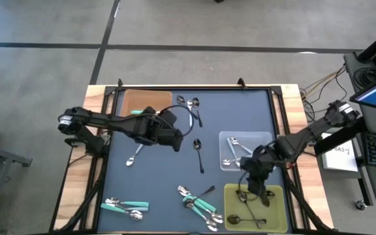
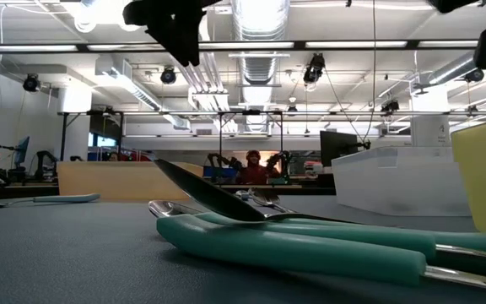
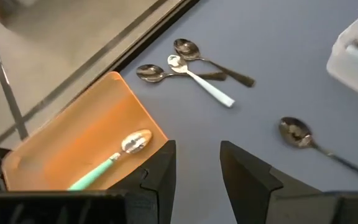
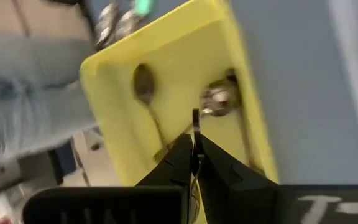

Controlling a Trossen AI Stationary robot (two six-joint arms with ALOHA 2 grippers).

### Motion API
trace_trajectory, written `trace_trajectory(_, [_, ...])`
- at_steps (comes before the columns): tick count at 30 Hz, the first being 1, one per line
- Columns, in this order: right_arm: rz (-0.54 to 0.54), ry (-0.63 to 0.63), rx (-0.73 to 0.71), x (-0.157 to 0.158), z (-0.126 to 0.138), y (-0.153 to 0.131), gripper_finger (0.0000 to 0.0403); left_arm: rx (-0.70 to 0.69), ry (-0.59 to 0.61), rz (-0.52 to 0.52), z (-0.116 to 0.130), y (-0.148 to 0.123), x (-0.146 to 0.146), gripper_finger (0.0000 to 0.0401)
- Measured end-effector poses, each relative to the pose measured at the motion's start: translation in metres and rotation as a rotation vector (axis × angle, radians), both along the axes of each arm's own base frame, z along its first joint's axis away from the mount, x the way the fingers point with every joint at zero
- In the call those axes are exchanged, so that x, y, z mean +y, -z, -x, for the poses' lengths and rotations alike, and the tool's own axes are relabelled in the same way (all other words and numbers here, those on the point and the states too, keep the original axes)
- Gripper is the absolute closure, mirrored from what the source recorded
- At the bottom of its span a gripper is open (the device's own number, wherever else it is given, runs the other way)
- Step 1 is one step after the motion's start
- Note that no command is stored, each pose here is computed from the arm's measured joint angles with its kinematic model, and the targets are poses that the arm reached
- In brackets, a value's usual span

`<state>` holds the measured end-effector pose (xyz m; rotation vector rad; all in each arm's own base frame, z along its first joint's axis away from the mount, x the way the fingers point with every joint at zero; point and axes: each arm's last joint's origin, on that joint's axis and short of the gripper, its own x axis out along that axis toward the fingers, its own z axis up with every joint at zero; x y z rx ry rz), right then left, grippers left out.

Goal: Sort silverware by color (type)
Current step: Put the black spoon into the yellow bin

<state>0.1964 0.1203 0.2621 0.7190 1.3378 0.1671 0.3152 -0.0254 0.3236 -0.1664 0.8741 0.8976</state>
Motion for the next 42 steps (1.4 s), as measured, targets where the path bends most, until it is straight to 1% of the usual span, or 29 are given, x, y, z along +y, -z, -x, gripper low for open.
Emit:
trace_trajectory(4, [-0.04,-0.084,-0.084,0.02,-0.005,0.005,0.0394,0.059,0.06,-0.011,0.004,-0.003,0.005,0.0294])
trace_trajectory(7, [-0.058,-0.112,-0.11,0.034,-0.011,0.012,0.0394,0.126,0.095,-0.021,0.011,-0.006,0.007,0.0294])
trace_trajectory(9, [-0.065,-0.125,-0.116,0.042,-0.014,0.017,0.0394,0.179,0.117,0.0,0.019,-0.008,0.007,0.0294])
trace_trajectory(11, [-0.068,-0.123,-0.104,0.047,-0.018,0.023,0.0394,0.249,0.14,0.031,0.029,-0.01,0.007,0.0294])
trace_trajectory(13, [-0.069,-0.096,-0.076,0.049,-0.022,0.029,0.0394,0.319,0.153,0.064,0.039,-0.011,0.007,0.0294])
trace_trajectory(15, [-0.072,-0.074,-0.058,0.051,-0.025,0.033,0.0392,0.353,0.162,0.089,0.048,-0.014,0.006,0.0294])
trace_trajectory(19, [-0.087,-0.067,-0.018,0.054,-0.026,0.037,0.037,0.316,0.178,0.147,0.062,-0.021,0.007,0.0294])
trace_trajectory(25, [-0.106,-0.071,-0.038,0.055,-0.023,0.032,0.0308,0.208,0.181,0.226,0.077,-0.022,0.006,0.0294])
trace_trajectory(29, [-0.151,-0.044,-0.002,0.054,-0.021,0.027,0.0279,0.191,0.242,0.354,0.084,-0.007,0.001,0.0294])
trace_trajectory(31, [-0.176,-0.045,0.008,0.053,-0.019,0.024,0.0272,0.213,0.267,0.417,0.09,0.007,-0.002,0.0294])
trace_trajectory(33, [-0.183,-0.043,0.001,0.052,-0.018,0.021,0.0269,0.239,0.267,0.473,0.096,0.023,-0.005,0.0294])
trace_trajectory(35, [-0.189,-0.044,-0.007,0.051,-0.016,0.018,0.0269,0.268,0.237,0.513,0.104,0.041,-0.007,0.0294])
trace_trajectory(38, [-0.19,-0.035,-0.026,0.049,-0.015,0.013,0.0272,0.286,0.146,0.545,0.115,0.066,-0.007,0.0294])
trace_trajectory(42, [-0.163,0.033,-0.074,0.042,-0.016,0.008,0.0268,0.268,0.037,0.567,0.123,0.095,-0.006,0.0294])
